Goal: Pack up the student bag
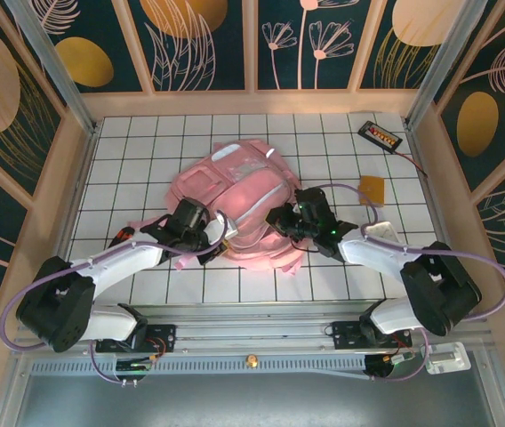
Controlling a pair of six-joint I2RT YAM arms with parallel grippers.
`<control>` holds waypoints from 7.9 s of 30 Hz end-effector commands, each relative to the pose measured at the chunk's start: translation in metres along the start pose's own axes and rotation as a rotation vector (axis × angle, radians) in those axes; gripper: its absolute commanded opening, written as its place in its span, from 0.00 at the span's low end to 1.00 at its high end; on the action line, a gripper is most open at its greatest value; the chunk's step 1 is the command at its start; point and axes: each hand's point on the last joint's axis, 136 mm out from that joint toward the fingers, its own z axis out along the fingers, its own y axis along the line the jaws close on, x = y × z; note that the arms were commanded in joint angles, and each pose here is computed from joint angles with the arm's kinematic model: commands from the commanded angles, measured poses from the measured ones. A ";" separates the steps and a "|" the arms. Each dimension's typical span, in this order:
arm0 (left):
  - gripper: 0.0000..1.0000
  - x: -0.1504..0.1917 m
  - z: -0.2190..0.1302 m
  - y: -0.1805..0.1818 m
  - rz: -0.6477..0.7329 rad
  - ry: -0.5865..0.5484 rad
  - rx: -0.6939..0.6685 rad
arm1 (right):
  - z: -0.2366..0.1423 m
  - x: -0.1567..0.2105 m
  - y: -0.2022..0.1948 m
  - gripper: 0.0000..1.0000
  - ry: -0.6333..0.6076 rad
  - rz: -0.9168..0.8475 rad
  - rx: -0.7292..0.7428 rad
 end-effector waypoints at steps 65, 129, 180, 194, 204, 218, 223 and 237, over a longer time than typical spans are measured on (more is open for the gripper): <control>0.00 -0.068 -0.010 -0.050 -0.111 -0.073 0.124 | -0.036 -0.042 -0.013 0.00 -0.086 -0.099 -0.097; 0.52 -0.015 -0.033 0.083 -1.445 -0.473 0.059 | -0.035 0.076 0.031 0.56 -0.036 -0.511 0.343; 0.00 -0.060 -0.054 0.039 -1.406 -0.558 0.356 | 0.027 0.059 0.004 0.26 -0.187 -0.497 0.677; 0.00 -0.058 -0.057 0.037 -1.406 -0.554 0.350 | 0.028 0.049 0.006 0.03 -0.192 -0.483 0.656; 0.00 -0.049 -0.052 0.059 -1.361 -0.532 0.164 | -0.001 0.050 0.015 0.00 -0.115 -0.493 0.619; 0.00 -0.040 -0.057 0.077 -1.333 -0.521 0.070 | -0.039 0.023 -0.013 0.00 0.035 -0.498 0.580; 0.00 -0.042 -0.057 0.080 -1.325 -0.514 0.070 | -0.033 0.035 -0.016 0.00 0.166 -0.534 0.514; 0.00 -0.041 -0.050 0.058 -1.385 -0.540 0.214 | 0.011 0.056 -0.033 0.16 0.228 -0.483 0.555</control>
